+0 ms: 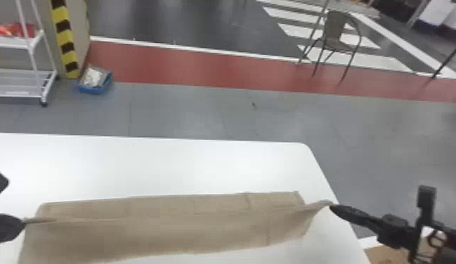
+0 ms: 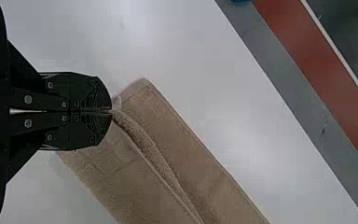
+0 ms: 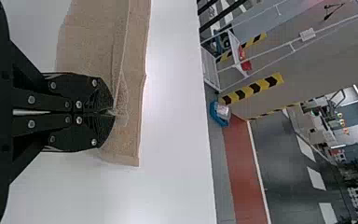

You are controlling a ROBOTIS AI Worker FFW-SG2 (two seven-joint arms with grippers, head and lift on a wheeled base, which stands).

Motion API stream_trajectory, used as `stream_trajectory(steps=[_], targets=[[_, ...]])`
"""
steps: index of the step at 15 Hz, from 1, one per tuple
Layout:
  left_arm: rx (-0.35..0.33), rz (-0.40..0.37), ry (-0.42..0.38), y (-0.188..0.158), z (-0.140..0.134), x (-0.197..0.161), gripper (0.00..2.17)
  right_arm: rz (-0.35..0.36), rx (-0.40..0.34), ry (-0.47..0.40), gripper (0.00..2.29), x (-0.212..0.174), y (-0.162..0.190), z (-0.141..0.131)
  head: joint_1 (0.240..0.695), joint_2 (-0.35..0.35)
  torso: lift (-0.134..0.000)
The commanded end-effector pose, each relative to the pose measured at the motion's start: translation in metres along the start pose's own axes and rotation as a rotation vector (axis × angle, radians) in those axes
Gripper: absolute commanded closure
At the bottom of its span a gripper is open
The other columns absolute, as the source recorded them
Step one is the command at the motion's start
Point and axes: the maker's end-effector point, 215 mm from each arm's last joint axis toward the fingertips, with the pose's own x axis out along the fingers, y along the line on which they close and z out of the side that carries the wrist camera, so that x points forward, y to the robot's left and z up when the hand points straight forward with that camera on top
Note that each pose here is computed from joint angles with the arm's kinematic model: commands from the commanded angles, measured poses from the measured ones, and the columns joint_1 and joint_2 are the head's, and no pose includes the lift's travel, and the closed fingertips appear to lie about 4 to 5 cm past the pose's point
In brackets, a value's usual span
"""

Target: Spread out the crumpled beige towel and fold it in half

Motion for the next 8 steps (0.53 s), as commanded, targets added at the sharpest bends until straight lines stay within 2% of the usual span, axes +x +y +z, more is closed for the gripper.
stream_trajectory(steps=[1, 4, 8], targets=[[0.001, 0.002, 0.020, 0.008, 0.008, 0.019, 1.35, 0.025, 0.029, -0.002, 1.47, 0.017, -0.003, 0.004, 0.695, -0.300, 0.000], [0.023, 0.030, 0.054, 0.018, 0.010, 0.038, 1.35, 0.048, 0.059, -0.020, 1.47, 0.036, -0.002, 0.014, 0.695, -0.281, 0.000], [0.054, 0.056, 0.079, 0.011, 0.017, 0.053, 1.35, -0.040, 0.079, 0.031, 1.47, 0.064, -0.020, 0.002, 0.695, -0.261, 0.000]])
